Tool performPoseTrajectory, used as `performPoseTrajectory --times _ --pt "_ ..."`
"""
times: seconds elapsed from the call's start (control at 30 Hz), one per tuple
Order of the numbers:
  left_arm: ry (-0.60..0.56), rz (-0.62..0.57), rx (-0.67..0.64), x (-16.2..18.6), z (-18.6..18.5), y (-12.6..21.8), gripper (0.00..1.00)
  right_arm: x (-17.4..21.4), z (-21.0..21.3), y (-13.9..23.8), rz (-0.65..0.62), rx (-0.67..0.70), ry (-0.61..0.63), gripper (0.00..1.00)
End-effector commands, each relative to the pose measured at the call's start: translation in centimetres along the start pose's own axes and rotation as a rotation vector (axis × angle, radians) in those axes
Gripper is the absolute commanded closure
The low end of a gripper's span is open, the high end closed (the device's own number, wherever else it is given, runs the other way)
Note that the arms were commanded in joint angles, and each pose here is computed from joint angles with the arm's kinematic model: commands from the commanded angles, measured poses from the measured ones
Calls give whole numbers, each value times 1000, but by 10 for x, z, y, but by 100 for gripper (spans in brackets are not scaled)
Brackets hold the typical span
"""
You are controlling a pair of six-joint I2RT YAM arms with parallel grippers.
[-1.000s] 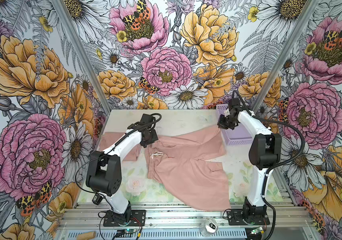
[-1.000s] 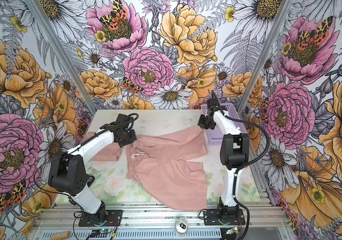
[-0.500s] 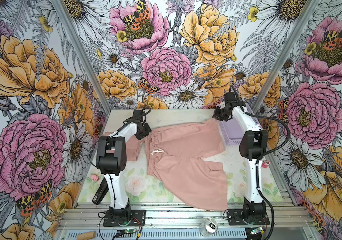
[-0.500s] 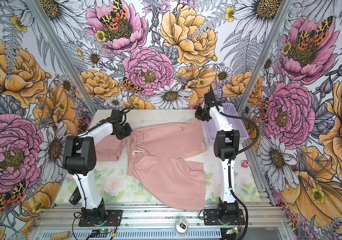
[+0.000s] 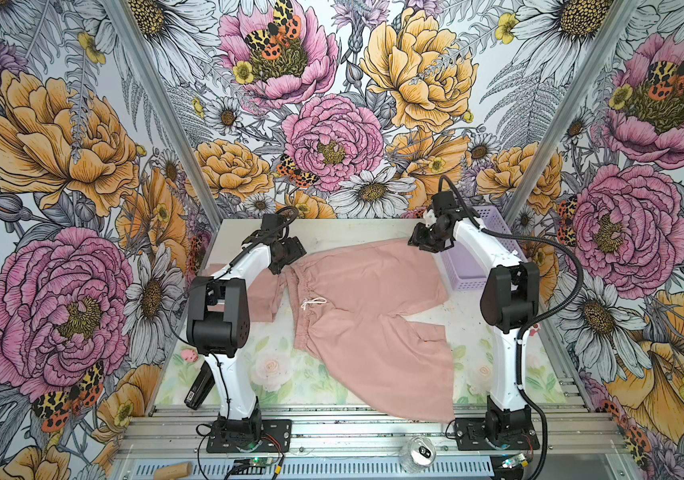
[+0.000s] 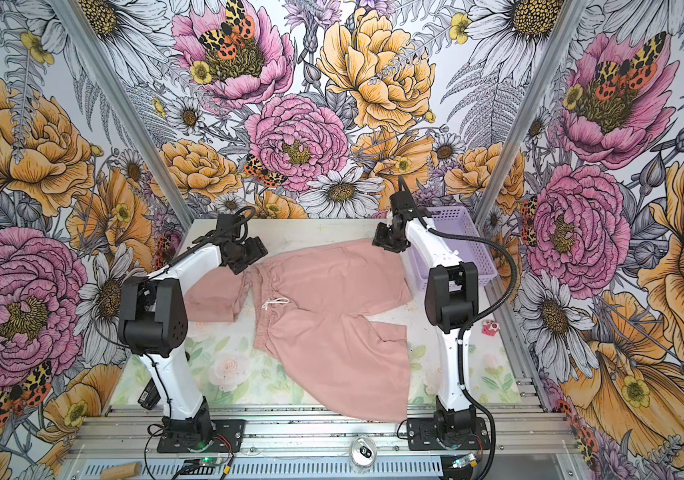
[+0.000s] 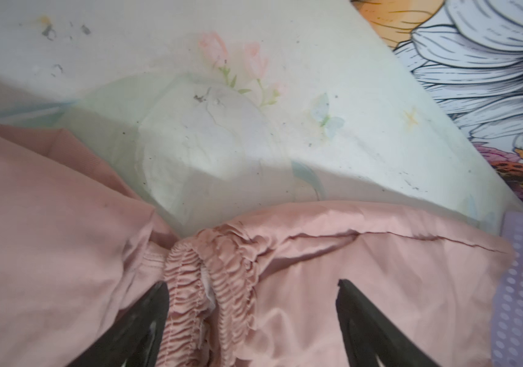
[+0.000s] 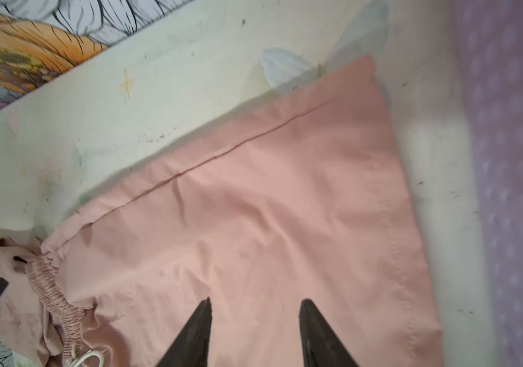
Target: Fold and stack the mixed laundry pile
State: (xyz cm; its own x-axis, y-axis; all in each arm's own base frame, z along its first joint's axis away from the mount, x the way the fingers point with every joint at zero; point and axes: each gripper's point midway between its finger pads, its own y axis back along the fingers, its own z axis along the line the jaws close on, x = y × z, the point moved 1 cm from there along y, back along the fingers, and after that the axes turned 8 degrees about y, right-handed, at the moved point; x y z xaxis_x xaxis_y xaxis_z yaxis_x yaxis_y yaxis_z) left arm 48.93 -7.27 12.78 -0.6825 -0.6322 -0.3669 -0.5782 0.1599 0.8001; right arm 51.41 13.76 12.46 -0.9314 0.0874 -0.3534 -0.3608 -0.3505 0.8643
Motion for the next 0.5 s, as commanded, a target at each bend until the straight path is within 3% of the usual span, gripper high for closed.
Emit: performPoseTrajectory --times 0.0,0.23,0.47 --pt "-81 78 15 36 -14 3 17 11 -2 -12 14 13 9 52" --pt "-181 272 -10 111 -16 -21 21 66 -29 -29 107 131 -35 53" --pt "-184 266 -56 100 -9 -53 24 53 -50 -61 115 191 -41 58"
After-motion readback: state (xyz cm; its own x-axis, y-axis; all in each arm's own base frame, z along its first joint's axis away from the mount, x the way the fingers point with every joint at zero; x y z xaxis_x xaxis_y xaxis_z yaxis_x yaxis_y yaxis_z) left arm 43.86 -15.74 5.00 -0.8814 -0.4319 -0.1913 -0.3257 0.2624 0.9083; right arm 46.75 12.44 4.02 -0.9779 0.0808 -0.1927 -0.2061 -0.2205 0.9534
